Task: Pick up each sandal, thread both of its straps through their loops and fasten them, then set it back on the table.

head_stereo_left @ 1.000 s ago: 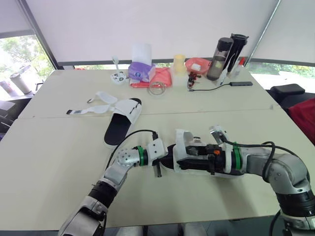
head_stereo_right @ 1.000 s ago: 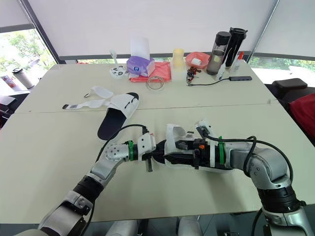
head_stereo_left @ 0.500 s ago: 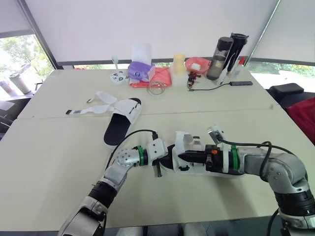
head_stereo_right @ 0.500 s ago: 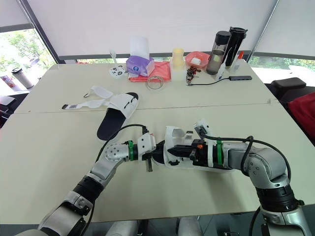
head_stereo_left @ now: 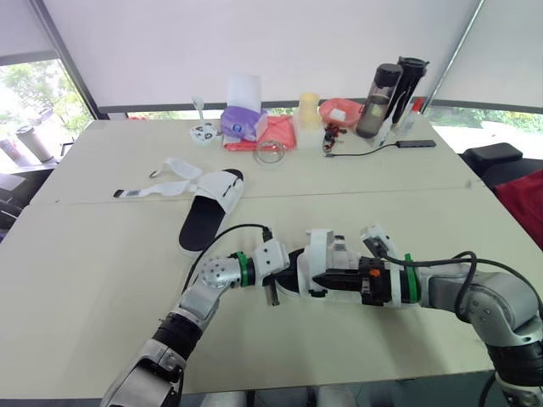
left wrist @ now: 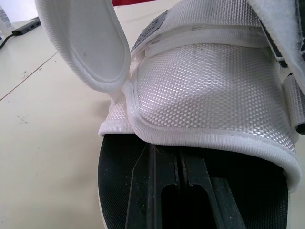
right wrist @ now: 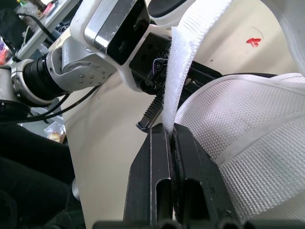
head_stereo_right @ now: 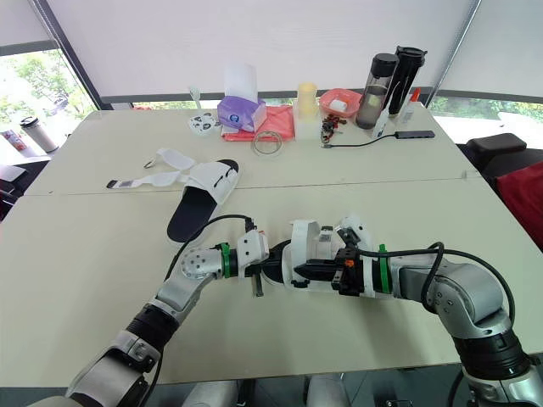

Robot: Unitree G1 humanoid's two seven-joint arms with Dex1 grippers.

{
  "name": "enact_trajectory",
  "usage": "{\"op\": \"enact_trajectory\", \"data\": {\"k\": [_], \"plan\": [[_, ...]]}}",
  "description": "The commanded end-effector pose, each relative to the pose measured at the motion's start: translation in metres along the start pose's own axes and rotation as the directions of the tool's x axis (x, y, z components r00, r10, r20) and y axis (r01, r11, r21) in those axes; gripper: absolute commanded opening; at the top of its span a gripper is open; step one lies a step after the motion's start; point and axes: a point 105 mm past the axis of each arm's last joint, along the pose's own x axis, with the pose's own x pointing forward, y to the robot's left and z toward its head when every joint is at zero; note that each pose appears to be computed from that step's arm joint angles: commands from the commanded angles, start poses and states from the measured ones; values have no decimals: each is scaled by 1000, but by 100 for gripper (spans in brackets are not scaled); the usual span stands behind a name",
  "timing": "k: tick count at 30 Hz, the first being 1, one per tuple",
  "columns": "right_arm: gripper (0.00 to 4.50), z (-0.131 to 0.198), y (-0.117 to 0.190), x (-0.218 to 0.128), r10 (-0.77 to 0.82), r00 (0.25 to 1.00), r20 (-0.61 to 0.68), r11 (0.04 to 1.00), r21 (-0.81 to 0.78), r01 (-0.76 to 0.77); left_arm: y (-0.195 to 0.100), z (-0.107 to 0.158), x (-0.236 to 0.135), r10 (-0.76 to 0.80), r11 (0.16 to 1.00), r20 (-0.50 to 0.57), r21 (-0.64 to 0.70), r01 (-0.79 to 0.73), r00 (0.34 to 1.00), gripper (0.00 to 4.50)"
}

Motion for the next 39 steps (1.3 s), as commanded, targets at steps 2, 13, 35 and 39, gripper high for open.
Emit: {"op": "enact_trajectory", "data": {"k": [2,13,35,39], "plan": [[6,-9,2,6,-11,998,-54,999,-44,9,-7,-25,-4,-14,999,-95,-48,10,995,0],[6,-3,-4,2,-31,1000,-5,999,-30,31,-9,-25,-3,-16,999,-94,-49,11,995,0],[6,-25,-9,6,-125,984,-125,976,-191,100,-9,-25,-3,-18,999,-93,-48,14,995,0],[6,-18,-10,4,-142,986,-90,971,-208,121,-10,-25,-3,-19,999,-93,-49,14,995,0]]}}
